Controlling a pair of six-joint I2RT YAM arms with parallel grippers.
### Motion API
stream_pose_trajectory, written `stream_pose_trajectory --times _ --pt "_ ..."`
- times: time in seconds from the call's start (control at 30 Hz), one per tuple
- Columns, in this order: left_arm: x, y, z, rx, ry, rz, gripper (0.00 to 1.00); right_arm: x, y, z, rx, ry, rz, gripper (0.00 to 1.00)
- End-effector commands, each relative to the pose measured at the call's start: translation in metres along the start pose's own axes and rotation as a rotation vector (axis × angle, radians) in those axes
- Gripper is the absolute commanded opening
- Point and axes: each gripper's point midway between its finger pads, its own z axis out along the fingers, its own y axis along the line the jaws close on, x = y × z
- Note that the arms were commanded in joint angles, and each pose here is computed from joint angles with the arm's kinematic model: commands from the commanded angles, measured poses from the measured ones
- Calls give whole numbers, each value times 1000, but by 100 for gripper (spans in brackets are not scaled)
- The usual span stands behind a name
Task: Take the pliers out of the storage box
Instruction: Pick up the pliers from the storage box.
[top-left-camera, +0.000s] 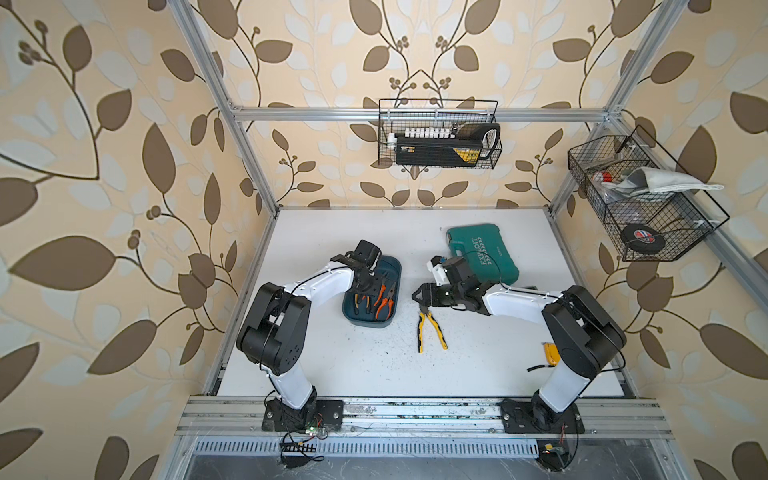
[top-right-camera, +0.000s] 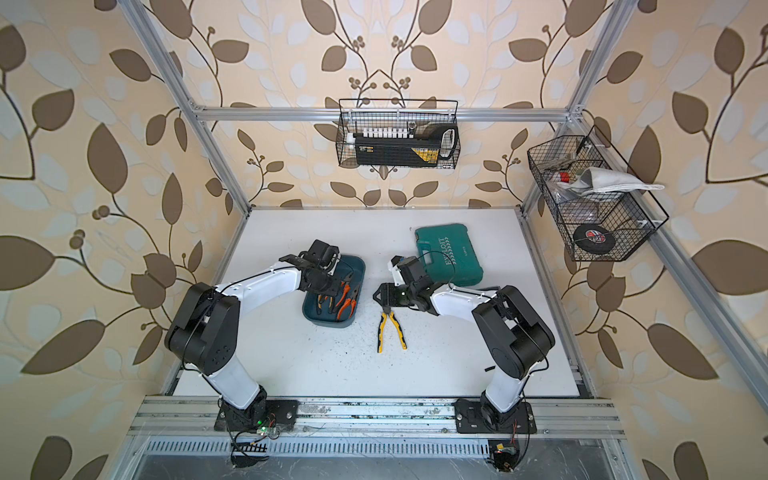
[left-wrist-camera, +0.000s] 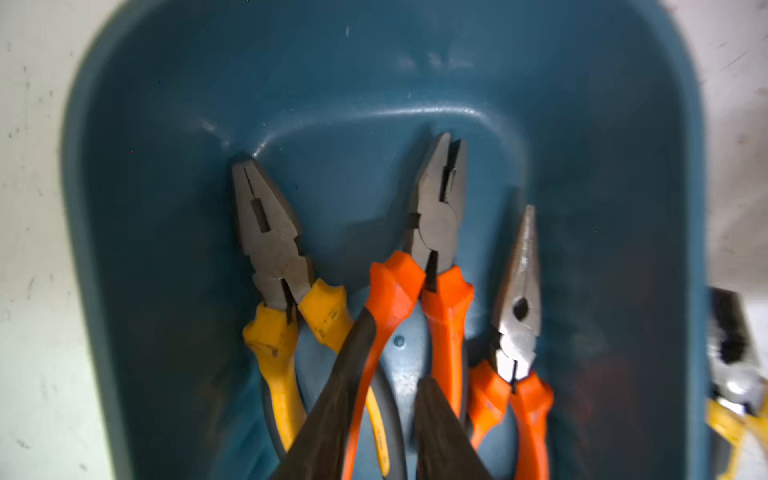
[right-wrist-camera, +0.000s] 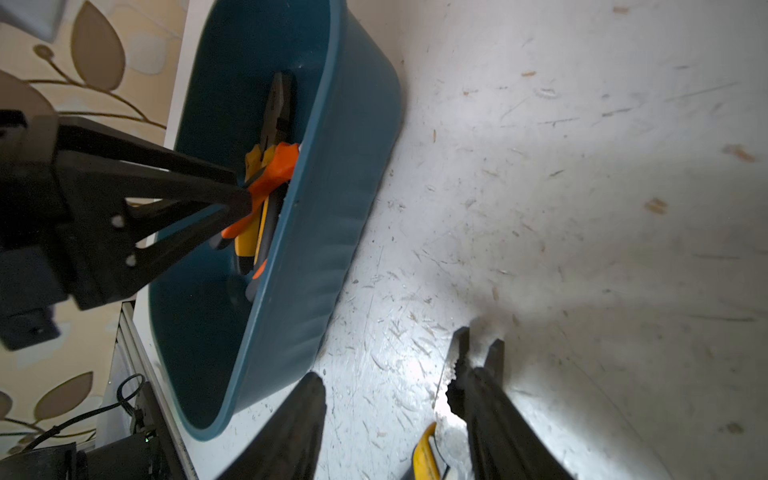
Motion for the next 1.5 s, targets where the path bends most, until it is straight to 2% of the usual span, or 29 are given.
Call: stream_pose_trajectory --times 0.0,0.4,0.67,1.17,1.33,1.47 --pt "-9 2 2 -43 -21 52 32 -8 12 -4 -79 -24 3 57" --pt "2 -6 25 -59 20 57 30 -8 14 -9 -91 -28 5 57" --pt "11 -1 26 -99 60 -30 0 -8 17 -11 -105 -28 3 57" --pt "-12 -14 -40 6 -115 -155 0 -8 39 -17 -230 -24 36 57" --pt "-17 -15 -63 36 -206 -207 0 -7 47 -18 -280 -13 51 57" --pt "-17 -32 -83 70 -284 -213 0 -8 51 -20 -326 -14 83 57"
